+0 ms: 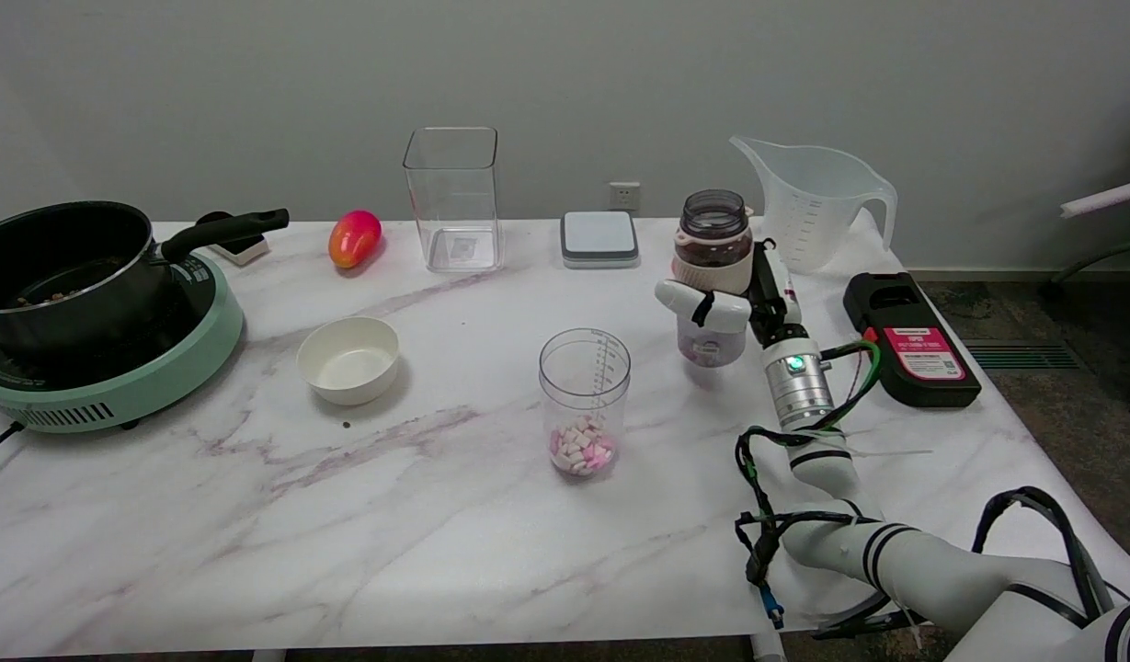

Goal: Place the bottle on the table.

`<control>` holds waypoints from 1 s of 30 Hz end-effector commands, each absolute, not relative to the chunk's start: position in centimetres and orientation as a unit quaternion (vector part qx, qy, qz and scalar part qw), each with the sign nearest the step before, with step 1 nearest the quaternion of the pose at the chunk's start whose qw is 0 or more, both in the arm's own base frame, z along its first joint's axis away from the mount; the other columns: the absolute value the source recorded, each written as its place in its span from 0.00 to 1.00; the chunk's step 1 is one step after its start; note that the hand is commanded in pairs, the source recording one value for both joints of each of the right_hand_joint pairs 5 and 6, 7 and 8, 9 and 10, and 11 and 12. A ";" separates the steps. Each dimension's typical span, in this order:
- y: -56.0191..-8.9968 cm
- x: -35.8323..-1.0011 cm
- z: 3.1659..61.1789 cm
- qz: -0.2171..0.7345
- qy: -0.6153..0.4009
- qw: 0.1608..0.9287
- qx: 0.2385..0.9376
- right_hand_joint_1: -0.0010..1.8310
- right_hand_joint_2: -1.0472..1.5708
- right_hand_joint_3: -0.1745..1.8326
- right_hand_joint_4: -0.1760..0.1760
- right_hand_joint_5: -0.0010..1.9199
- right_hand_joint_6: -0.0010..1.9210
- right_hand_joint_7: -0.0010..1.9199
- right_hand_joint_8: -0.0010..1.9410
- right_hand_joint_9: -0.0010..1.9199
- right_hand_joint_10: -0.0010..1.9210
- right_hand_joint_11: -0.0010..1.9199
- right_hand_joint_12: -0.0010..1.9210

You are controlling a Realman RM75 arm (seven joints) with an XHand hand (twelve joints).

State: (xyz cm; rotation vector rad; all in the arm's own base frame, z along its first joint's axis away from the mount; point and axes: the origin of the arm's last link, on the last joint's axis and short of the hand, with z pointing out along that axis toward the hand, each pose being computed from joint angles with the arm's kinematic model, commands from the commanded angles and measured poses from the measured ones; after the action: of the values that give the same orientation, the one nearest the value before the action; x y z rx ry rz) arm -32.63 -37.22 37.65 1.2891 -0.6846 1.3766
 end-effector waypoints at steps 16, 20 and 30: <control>-35.5 -34.0 39.0 0.548 -0.237 0.600 0.533 0.56 0.94 0.33 0.50 0.98 0.98 0.89 0.88 0.73 0.73 0.64 0.64; -35.4 -34.1 39.0 0.549 -0.238 0.598 0.533 0.62 0.63 0.52 0.50 0.63 0.63 0.72 0.71 0.63 0.62 0.50 0.50; -35.2 -34.1 38.9 0.553 -0.243 0.592 0.533 0.60 0.36 0.57 0.50 0.28 0.28 0.35 0.35 0.32 0.32 0.31 0.31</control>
State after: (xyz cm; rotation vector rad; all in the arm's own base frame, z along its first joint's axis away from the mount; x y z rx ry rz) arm -33.98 -35.60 38.83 1.2398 -0.5650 1.2832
